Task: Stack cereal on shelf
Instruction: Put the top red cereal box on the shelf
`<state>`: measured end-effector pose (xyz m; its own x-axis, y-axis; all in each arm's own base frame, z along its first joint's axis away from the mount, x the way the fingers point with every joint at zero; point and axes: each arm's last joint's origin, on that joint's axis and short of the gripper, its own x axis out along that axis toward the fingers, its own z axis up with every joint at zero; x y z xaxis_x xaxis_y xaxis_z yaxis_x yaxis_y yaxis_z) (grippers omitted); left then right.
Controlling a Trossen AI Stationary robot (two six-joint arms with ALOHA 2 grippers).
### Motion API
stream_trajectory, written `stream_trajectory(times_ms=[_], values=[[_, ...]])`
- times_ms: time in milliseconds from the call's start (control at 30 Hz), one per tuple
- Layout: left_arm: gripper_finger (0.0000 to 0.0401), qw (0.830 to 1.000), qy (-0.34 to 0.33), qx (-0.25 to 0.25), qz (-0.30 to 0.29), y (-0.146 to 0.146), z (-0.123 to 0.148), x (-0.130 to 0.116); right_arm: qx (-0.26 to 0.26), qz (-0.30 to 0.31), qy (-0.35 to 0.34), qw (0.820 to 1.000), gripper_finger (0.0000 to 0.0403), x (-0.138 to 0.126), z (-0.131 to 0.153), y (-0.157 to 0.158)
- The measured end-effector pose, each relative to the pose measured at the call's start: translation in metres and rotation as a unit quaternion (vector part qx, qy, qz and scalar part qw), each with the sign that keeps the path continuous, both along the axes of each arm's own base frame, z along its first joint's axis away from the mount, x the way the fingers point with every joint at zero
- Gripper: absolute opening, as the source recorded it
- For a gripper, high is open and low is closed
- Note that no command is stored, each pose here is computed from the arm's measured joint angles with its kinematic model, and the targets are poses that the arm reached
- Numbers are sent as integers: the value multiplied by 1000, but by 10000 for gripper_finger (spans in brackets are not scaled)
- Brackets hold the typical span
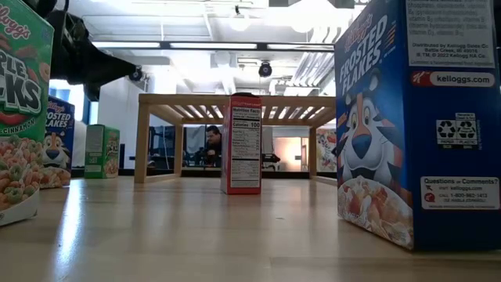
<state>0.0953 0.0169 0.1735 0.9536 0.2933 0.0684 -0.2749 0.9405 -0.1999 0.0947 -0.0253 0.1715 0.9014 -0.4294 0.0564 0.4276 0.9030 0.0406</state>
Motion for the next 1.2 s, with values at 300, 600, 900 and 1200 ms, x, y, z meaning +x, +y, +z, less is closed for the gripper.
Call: stream_trajectory(times_ms=[300, 600, 900, 1200], values=[[0, 999, -42, -26, -3, 0, 6, -1, 0, 0, 0, 1000, 0, 0, 0, 0], [0, 997, -77, -9, -2, 0, 14, -2, 1, 0, 7, 1000, 0, 0, -1, 0], [9, 995, -40, 20, -91, -4, 21, 7, 2, 0, 10, 1000, 0, 0, -2, 0], [1, 992, 34, 66, -104, -5, 57, 38, 2, 0, 10, 1000, 0, 0, -2, 0]])
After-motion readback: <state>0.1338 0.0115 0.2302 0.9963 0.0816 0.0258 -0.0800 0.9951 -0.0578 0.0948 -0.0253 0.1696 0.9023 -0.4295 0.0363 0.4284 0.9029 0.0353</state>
